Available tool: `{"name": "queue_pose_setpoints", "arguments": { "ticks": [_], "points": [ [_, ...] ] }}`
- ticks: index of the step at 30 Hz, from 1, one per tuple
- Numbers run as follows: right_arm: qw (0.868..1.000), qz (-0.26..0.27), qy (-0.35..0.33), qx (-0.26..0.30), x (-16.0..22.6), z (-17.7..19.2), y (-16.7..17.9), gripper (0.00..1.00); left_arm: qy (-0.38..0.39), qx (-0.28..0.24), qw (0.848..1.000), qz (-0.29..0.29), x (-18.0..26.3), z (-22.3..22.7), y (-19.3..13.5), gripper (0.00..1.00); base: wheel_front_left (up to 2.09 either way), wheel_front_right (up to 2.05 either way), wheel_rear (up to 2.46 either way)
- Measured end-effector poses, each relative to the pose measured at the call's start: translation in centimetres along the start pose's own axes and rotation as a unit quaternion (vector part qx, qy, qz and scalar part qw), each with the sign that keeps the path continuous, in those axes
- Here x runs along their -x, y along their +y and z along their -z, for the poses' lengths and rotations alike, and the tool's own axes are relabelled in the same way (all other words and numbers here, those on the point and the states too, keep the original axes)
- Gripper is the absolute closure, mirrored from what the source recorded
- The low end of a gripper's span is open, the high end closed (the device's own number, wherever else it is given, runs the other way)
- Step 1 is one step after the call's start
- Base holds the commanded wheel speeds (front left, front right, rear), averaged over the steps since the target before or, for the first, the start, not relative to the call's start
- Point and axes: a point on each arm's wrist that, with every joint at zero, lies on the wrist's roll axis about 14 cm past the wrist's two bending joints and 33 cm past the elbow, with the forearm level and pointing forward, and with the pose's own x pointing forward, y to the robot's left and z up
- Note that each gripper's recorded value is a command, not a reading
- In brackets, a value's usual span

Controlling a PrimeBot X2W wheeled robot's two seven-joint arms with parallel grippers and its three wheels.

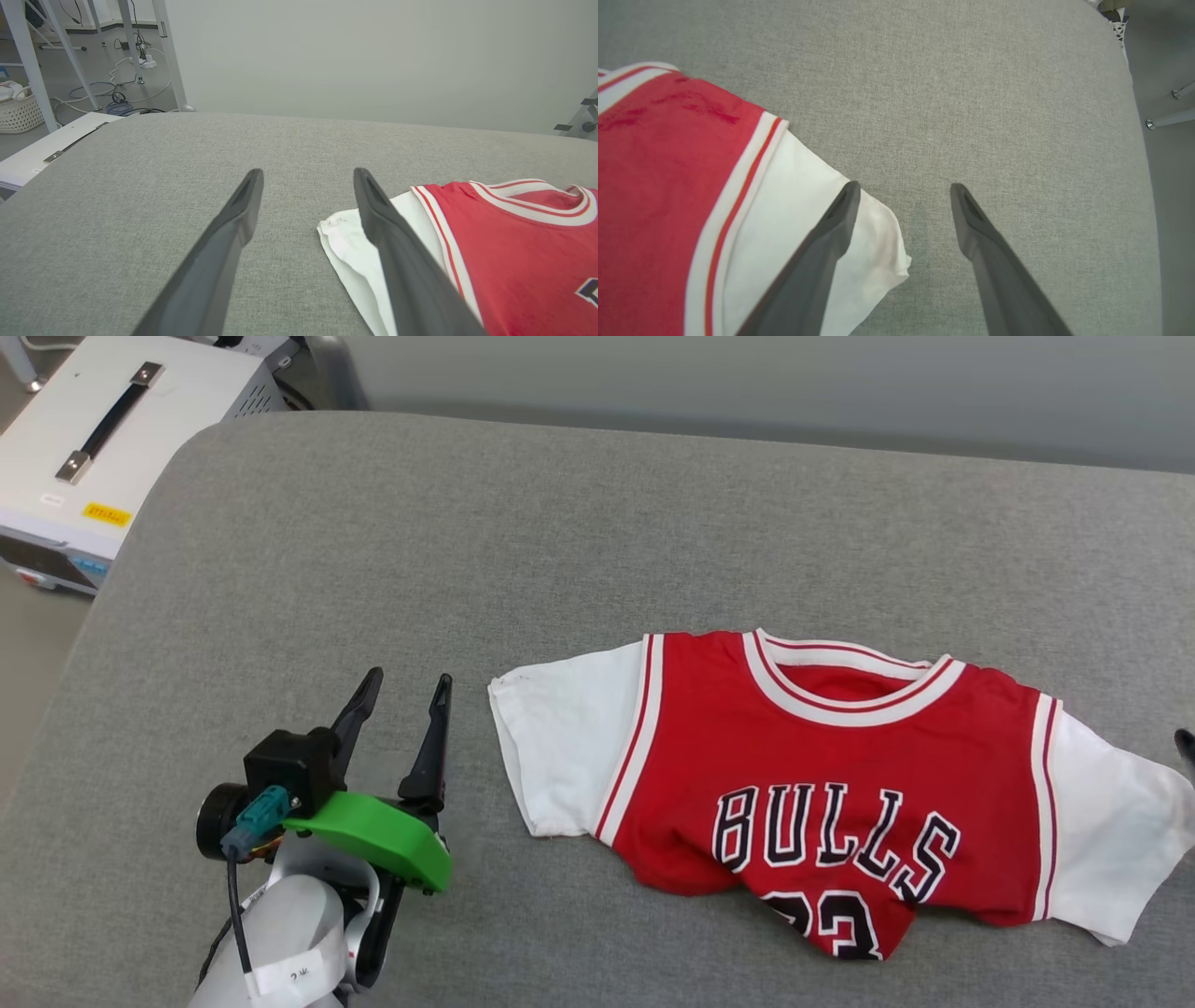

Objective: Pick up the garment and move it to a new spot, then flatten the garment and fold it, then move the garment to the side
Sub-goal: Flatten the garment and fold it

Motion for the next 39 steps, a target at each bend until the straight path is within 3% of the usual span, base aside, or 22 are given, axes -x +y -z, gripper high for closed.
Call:
{"name": "queue_pose_setpoints", "arguments": {
  "ticks": [6,9,18,23,27,30,36,39],
  "points": [
    [0.989,0.004,-0.141,-0.035,2.8,-4.7,-0.1,0.00,-0.015,0.014,1.000,0.017,-0.1,-1.0,-1.3,0.00,0.00,0.00,0.00],
    [0.970,-0.012,-0.230,-0.073,5.4,-6.6,0.9,0.00,-0.022,0.035,0.999,0.028,0.0,-1.3,-2.4,0.00,0.00,0.00,0.00],
    [0.939,-0.019,-0.325,-0.115,9.9,-5.7,2.5,0.00,-0.006,0.042,0.998,0.051,0.0,-0.2,-4.0,0.00,0.00,0.00,0.00],
    [0.927,-0.009,-0.352,-0.132,11.0,-5.7,2.7,0.00,0.076,0.023,0.993,0.087,-0.4,2.4,-4.8,0.00,0.00,0.00,0.00],
    [0.926,0.006,-0.350,-0.141,10.9,-5.2,2.3,0.00,0.178,0.011,0.976,0.129,-2.0,4.0,-5.4,0.00,0.00,0.00,0.00],
    [0.935,0.014,-0.332,-0.125,10.4,-4.4,2.2,0.00,0.237,-0.003,0.962,0.138,-3.6,4.0,-4.8,0.00,0.00,0.00,0.00],
    [0.940,0.020,-0.313,-0.134,9.3,-3.4,2.1,0.00,0.359,-0.056,0.923,0.128,-5.6,5.3,-2.4,0.00,0.00,0.00,0.00],
    [0.939,0.027,-0.315,-0.138,9.0,-3.4,1.7,0.00,0.401,-0.056,0.905,0.127,-6.1,6.3,-2.1,0.00,0.00,0.00,0.00]
  ]
}}
